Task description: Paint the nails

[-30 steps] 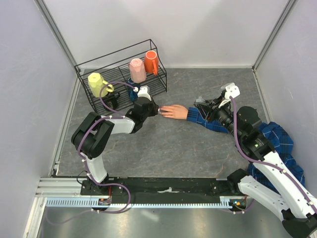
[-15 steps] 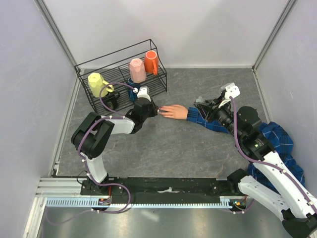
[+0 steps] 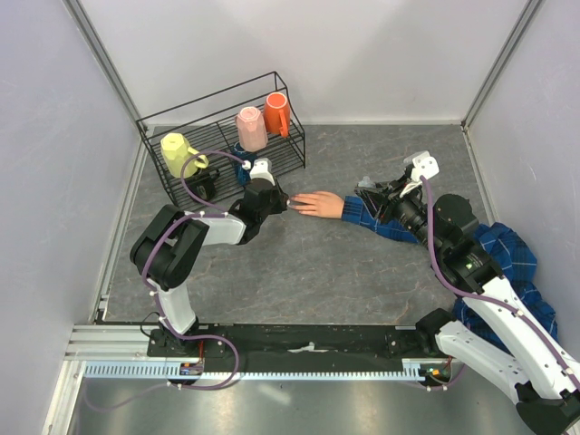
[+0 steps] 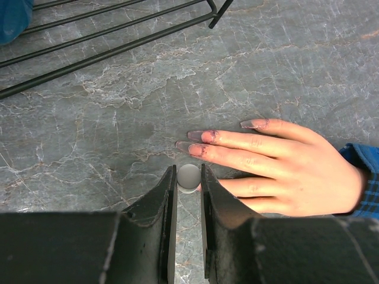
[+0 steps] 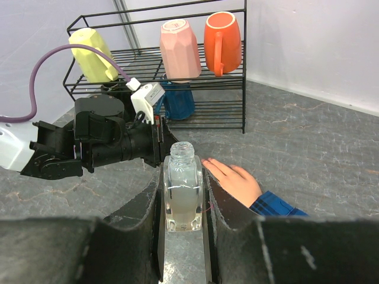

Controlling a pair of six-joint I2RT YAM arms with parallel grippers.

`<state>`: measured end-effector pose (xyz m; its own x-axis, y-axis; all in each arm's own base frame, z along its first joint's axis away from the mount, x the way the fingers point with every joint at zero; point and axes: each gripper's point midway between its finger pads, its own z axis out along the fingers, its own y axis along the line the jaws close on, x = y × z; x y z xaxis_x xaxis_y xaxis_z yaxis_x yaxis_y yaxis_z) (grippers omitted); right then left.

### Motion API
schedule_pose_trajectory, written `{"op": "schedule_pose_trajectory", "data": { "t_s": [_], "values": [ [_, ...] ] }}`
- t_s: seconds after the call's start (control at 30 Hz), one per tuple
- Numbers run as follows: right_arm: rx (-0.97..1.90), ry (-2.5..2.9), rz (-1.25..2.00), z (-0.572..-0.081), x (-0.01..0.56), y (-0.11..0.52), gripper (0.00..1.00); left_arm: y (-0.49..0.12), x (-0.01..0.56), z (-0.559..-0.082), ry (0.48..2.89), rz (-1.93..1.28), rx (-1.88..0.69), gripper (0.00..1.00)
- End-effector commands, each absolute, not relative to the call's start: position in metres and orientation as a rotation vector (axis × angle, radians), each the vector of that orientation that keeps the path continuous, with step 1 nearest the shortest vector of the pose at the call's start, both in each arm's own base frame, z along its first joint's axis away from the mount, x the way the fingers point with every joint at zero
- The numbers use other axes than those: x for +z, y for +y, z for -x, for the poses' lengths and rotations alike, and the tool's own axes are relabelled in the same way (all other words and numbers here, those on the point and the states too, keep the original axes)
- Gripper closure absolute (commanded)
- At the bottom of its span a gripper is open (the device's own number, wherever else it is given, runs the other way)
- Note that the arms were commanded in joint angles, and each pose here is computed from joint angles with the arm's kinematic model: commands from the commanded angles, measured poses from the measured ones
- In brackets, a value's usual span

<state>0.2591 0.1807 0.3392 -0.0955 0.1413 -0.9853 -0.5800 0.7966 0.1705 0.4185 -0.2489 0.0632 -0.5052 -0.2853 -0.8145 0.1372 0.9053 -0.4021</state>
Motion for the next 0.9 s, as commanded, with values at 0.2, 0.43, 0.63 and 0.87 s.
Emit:
{"op": "schedule_pose_trajectory", "data": {
  "t_s": [0.2,0.43,0.63,0.87],
  "values": [
    [0.651,1.503,0.356,-0.2562,0.3524,0.1819,1.0,-0.2386,0.0719,-0.4249,2.001,0.15,-0.488,0.98],
    [0.654,1.503,0.36,-0.2553,0.3521,0.1825,1.0,-0.2379,0.0742,-0.4266,1.996,0.152,-0.488,0.98],
    [0.651,1.504,0.36,-0.2559,0.3517,0.1825,1.0,-0.2363,0.0749,-0.4271,1.994,0.154,-0.485,0.98],
    [0.653,1.505,0.359,-0.2561,0.352,0.1827,1.0,-0.2334,0.0789,-0.4282,1.985,0.154,-0.479,0.98]
  ]
}}
